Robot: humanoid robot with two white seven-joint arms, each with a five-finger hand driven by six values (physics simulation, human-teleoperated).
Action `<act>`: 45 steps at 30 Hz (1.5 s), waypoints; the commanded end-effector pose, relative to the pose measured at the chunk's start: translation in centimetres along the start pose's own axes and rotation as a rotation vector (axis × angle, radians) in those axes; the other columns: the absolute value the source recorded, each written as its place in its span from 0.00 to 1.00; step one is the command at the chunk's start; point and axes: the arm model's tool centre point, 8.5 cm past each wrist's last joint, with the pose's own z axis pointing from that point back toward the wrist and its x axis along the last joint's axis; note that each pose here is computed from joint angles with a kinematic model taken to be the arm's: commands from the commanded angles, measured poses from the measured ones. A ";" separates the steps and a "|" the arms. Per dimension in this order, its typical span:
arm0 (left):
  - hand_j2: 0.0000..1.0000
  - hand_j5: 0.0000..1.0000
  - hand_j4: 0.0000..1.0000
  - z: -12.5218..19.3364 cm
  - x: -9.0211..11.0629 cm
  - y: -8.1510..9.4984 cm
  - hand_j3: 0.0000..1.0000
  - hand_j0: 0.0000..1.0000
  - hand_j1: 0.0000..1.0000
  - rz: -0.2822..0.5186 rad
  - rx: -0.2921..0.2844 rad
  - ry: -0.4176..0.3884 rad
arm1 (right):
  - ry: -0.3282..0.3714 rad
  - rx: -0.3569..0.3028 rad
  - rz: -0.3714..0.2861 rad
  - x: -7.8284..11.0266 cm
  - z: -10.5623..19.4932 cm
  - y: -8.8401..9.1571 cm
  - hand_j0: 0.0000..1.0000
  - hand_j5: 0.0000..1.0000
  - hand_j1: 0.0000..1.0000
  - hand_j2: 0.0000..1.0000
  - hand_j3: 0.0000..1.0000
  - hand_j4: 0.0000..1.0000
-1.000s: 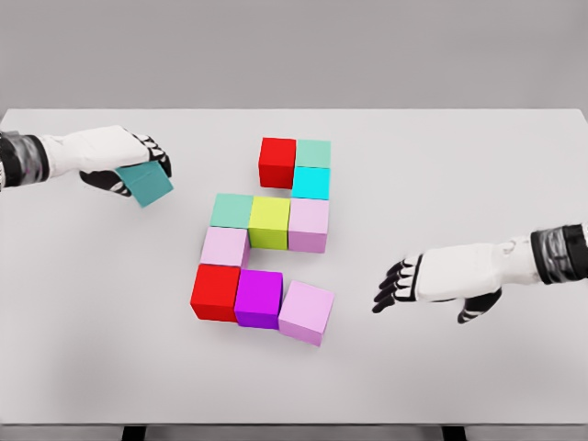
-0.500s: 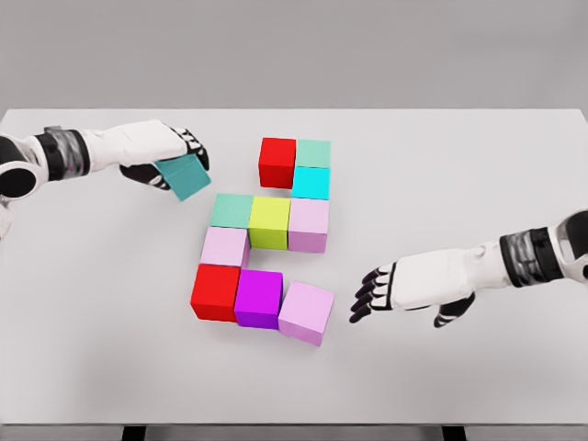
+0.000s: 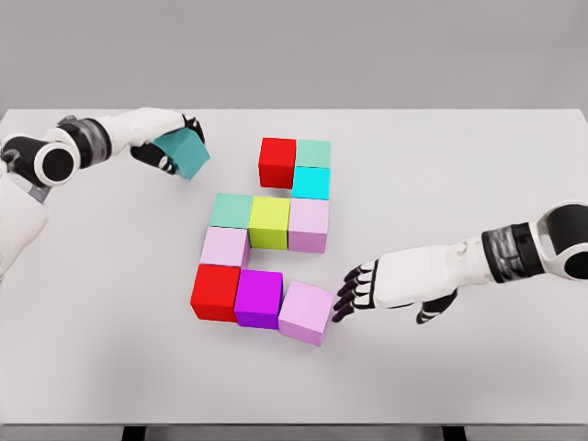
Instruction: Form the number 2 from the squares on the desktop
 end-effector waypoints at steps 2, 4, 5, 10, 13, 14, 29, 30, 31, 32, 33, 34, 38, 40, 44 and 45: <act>0.52 0.52 0.52 -0.8 0.4 -0.1 0.52 0.52 0.52 0.077 0.005 0.071 | -0.001 -0.006 -0.004 0.0 0.0 -0.1 1.00 1.00 1.00 1.00 1.00 1.00; 0.51 0.51 0.51 -1.0 0.5 -0.2 0.51 0.51 0.51 0.097 0.003 0.103 | -0.003 -0.006 -0.003 0.0 -0.1 -0.1 1.00 1.00 1.00 1.00 1.00 1.00; 0.51 0.51 0.51 -1.5 1.0 -0.2 0.51 0.51 0.51 0.111 0.004 0.124 | -0.002 -0.007 -0.002 0.0 -0.1 -0.2 1.00 1.00 1.00 1.00 1.00 1.00; 0.51 0.51 0.51 -3.2 2.6 -0.5 0.51 0.51 0.51 0.161 0.012 0.239 | -0.004 -0.010 0.001 0.0 -0.2 -0.4 1.00 1.00 1.00 1.00 1.00 1.00; 0.51 0.51 0.51 -3.5 3.9 -0.2 0.51 0.51 0.51 0.207 0.033 0.280 | 0.001 -0.012 0.005 -0.1 -0.1 -0.5 1.00 1.00 1.00 1.00 1.00 1.00; 0.51 0.51 0.51 -3.3 4.0 0.0 0.51 0.51 0.51 0.216 0.040 0.292 | 0.003 -0.015 0.007 -0.1 0.0 -0.6 1.00 1.00 1.00 1.00 1.00 1.00; 0.49 0.49 0.49 -3.0 5.4 0.3 0.49 0.49 0.49 0.110 0.081 0.404 | 0.026 -0.020 0.002 -0.8 0.4 -0.8 1.00 1.00 1.00 1.00 1.00 1.00; 0.49 0.49 0.49 -2.9 5.7 0.5 0.49 0.49 0.49 0.093 0.090 0.399 | 0.026 -0.020 0.002 -0.8 0.4 -0.8 1.00 1.00 1.00 1.00 1.00 1.00; 0.49 0.49 0.49 -2.7 6.4 0.7 0.49 0.49 0.49 0.081 0.104 0.383 | 0.027 -0.020 0.002 -0.9 0.5 -0.8 1.00 1.00 1.00 1.00 1.00 1.00; 0.49 0.49 0.49 -2.7 6.5 0.7 0.49 0.49 0.49 0.077 0.105 0.380 | 0.022 -0.023 0.004 -0.9 0.2 -0.9 1.00 1.00 1.00 1.00 1.00 1.00; 0.49 0.49 0.49 -2.8 6.6 0.5 0.49 0.49 0.49 0.071 0.100 0.378 | 0.022 -0.025 0.000 -1.1 0.0 -1.0 1.00 1.00 1.00 1.00 1.00 1.00; 0.49 0.49 0.49 -2.8 6.9 0.5 0.49 0.49 0.49 0.068 0.101 0.372 | 0.016 -0.027 0.001 -1.1 -0.3 -1.0 1.00 1.00 1.00 1.00 1.00 1.00; 0.49 0.49 0.49 -2.8 7.6 0.6 0.49 0.49 0.49 0.059 0.106 0.357 | 0.016 -0.030 0.004 -1.2 -0.3 -1.2 1.00 1.00 1.00 1.00 1.00 1.00; 0.49 0.49 0.49 -2.9 7.7 0.4 0.49 0.49 0.49 0.054 0.100 0.355 | 0.021 -0.038 0.006 -1.3 -0.2 -1.6 1.00 1.00 1.00 1.00 1.00 1.00; 0.49 0.49 0.49 -3.4 8.6 0.0 0.49 0.49 0.49 0.054 0.091 0.337 | 0.038 -0.059 -0.006 -2.0 0.2 -1.9 1.00 1.00 1.00 1.00 1.00 1.00; 0.49 0.49 0.49 -3.5 8.7 0.0 0.49 0.49 0.49 0.056 0.091 0.335 | 0.039 -0.061 -0.007 -2.0 0.3 -2.0 1.00 1.00 1.00 1.00 1.00 1.00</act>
